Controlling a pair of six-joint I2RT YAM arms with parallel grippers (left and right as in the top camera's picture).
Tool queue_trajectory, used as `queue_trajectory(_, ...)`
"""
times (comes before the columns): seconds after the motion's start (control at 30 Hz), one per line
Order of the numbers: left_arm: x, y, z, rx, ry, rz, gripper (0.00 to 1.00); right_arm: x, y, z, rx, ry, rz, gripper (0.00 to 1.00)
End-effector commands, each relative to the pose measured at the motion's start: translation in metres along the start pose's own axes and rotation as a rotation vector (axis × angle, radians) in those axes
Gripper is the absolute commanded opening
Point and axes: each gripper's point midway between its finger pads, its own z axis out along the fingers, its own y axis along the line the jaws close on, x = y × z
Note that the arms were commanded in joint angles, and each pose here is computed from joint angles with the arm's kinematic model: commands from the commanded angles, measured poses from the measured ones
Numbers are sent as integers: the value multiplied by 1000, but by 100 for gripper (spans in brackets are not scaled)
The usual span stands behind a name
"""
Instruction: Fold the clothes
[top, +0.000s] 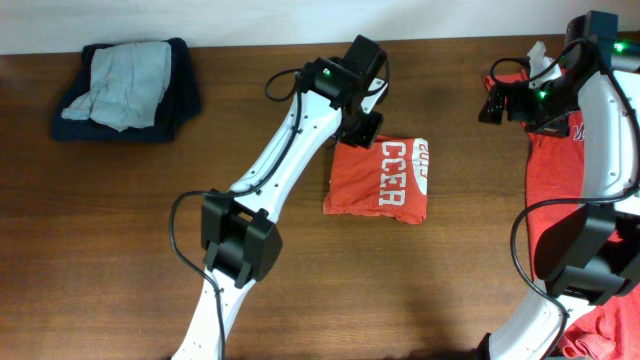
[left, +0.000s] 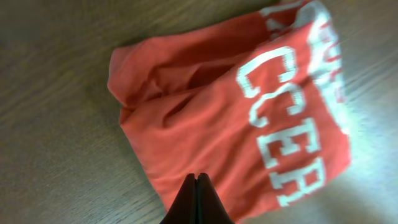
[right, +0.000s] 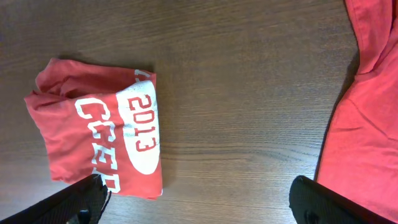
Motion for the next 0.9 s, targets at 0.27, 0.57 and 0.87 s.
queue_trajectory(0.27, 2, 63, 80, -210, 43, -42, 1, -4, 2, -13, 9, -35, -18, 99)
queue_trajectory(0.57, -37, 61, 26, -202, -97, -52, 7, -4, 2, -13, 9, -35, -18, 99)
queue_trajectory(0.87, -22, 23, -9, 13, -41, -58, 84, -4, 2, -13, 8, -35, -18, 99)
